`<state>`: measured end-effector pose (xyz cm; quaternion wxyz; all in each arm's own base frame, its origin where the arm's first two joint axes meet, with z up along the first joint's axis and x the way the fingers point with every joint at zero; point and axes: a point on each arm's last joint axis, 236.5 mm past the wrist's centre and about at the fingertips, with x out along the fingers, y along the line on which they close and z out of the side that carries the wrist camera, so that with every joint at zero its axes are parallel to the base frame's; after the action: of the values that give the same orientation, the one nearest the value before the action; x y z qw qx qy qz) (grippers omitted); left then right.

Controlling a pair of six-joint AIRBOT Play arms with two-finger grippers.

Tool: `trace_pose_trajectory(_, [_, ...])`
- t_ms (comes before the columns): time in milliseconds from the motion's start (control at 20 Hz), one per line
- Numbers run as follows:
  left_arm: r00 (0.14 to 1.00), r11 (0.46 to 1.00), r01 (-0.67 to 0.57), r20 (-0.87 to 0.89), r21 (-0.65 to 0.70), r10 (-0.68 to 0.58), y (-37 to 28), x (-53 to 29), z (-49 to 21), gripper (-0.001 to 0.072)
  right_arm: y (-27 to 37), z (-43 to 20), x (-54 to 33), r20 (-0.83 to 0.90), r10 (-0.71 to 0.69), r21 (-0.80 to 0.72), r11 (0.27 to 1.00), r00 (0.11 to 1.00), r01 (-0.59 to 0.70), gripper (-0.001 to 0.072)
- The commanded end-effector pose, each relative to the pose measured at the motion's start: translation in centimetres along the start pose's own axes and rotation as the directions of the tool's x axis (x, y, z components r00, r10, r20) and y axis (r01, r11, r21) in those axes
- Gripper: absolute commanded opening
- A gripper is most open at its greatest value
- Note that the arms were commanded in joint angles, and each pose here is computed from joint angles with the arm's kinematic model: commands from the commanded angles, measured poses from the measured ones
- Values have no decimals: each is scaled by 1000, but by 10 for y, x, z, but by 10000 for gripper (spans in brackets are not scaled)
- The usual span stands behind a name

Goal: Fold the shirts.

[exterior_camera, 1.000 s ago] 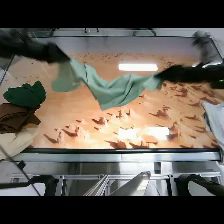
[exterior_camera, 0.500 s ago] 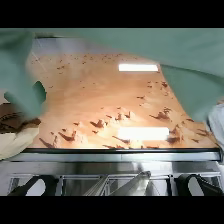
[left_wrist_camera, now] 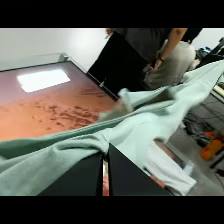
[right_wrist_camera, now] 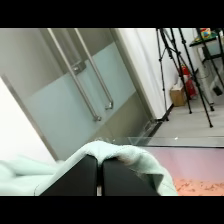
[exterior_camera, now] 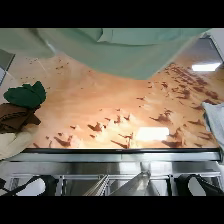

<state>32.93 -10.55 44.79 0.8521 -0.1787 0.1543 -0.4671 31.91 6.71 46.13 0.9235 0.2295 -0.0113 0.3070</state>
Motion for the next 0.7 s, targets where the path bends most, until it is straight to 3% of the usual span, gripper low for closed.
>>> trace_pose_trajectory(0, [1000,999,4,-14,-44,-5,28,18,-12,21,-10,-18,15,-63,26,20,999,998,-25,18])
trace_pose_trajectory(300, [971,969,-211,-144,-126,192,135,27,-59,22,-85,-87,71,-239,-7,129,991,971,39,18])
trace_pose_trajectory(650, [920,903,-251,-377,-349,110,281,97,-182,18,-215,-251,161,-446,-77,272,937,892,217,19])
